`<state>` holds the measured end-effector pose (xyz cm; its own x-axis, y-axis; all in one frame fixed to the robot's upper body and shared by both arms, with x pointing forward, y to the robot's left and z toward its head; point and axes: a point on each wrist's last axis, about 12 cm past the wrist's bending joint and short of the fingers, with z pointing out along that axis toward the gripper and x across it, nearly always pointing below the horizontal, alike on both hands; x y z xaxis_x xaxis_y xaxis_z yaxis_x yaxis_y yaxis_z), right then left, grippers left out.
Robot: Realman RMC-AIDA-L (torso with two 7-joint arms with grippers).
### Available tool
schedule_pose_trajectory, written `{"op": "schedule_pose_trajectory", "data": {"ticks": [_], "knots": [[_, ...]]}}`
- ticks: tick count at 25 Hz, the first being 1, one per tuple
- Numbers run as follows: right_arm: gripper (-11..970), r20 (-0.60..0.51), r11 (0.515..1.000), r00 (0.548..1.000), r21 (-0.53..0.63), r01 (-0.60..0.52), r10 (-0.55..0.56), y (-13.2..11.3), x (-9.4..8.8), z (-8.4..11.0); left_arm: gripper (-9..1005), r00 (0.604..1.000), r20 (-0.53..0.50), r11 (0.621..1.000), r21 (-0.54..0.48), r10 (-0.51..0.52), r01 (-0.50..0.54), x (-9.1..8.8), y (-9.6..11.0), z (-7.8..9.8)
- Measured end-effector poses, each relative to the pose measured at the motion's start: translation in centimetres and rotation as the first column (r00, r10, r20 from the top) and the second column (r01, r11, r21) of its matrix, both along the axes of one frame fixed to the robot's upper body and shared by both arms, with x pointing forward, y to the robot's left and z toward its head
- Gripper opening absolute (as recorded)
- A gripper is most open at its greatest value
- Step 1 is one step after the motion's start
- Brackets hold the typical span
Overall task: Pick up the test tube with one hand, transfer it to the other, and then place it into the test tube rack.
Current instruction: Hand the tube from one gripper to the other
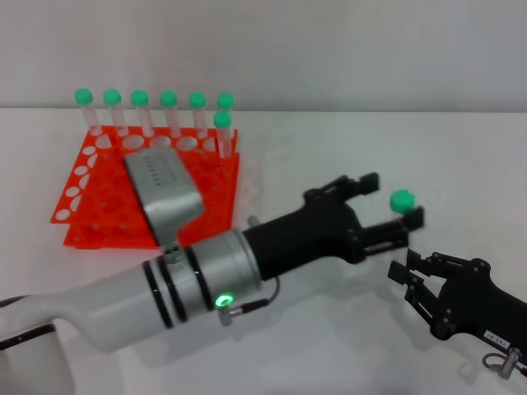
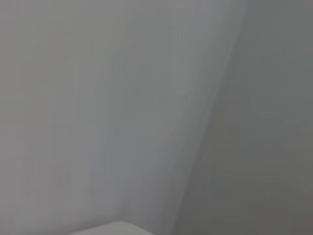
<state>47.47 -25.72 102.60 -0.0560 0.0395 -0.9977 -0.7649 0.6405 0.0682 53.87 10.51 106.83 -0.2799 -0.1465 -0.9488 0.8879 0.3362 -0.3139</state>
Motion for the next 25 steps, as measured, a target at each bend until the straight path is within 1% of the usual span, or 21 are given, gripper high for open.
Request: {"op": "schedule_pose_trajectory", "data": {"ticks": [3, 5, 10, 15, 18, 23, 25], "knots": [[228, 0.004, 1.0, 1.0, -0.005, -0.005, 0.005, 0.1, 0.0, 0.0, 865, 1.0, 0.007, 0.999, 0.024, -0.025, 0.025, -0.1, -0.9, 0.1], [229, 0.004, 1.0, 1.0, -0.005, -0.005, 0.005, 0.1, 0.0, 0.0, 862, 1.0, 0.011, 0.999, 0.039, -0.028, 0.027, -0.1, -1.1, 0.1], [233, 0.002, 1.0, 1.0, -0.007, -0.002, 0.002, 0.0, -0.1, -0.1, 854, 0.998, 0.053, 0.998, 0.058, -0.018, 0.015, -0.3, -1.3, -0.1], [236, -0.001, 1.0, 1.0, -0.007, 0.002, -0.002, -0.1, -0.1, -0.1, 847, 0.995, 0.104, 0.998, 0.056, 0.002, -0.008, -0.8, -1.4, -0.1], [238, -0.005, 1.0, 1.0, -0.008, 0.008, -0.008, -0.2, -0.1, -0.2, 842, 0.993, 0.116, 0.999, 0.048, 0.018, -0.024, -1.1, -1.3, -0.2], [241, -0.006, 1.0, 1.0, -0.009, 0.015, -0.015, -0.3, -0.1, -0.2, 642, 0.993, 0.112, 0.998, 0.042, 0.033, -0.038, -1.1, -1.0, -0.3], [243, -0.006, 1.0, 1.0, -0.009, 0.016, -0.016, -0.3, -0.1, -0.2, 485, 0.993, 0.111, 0.998, 0.042, 0.034, -0.039, -1.1, -1.0, -0.3]]}}
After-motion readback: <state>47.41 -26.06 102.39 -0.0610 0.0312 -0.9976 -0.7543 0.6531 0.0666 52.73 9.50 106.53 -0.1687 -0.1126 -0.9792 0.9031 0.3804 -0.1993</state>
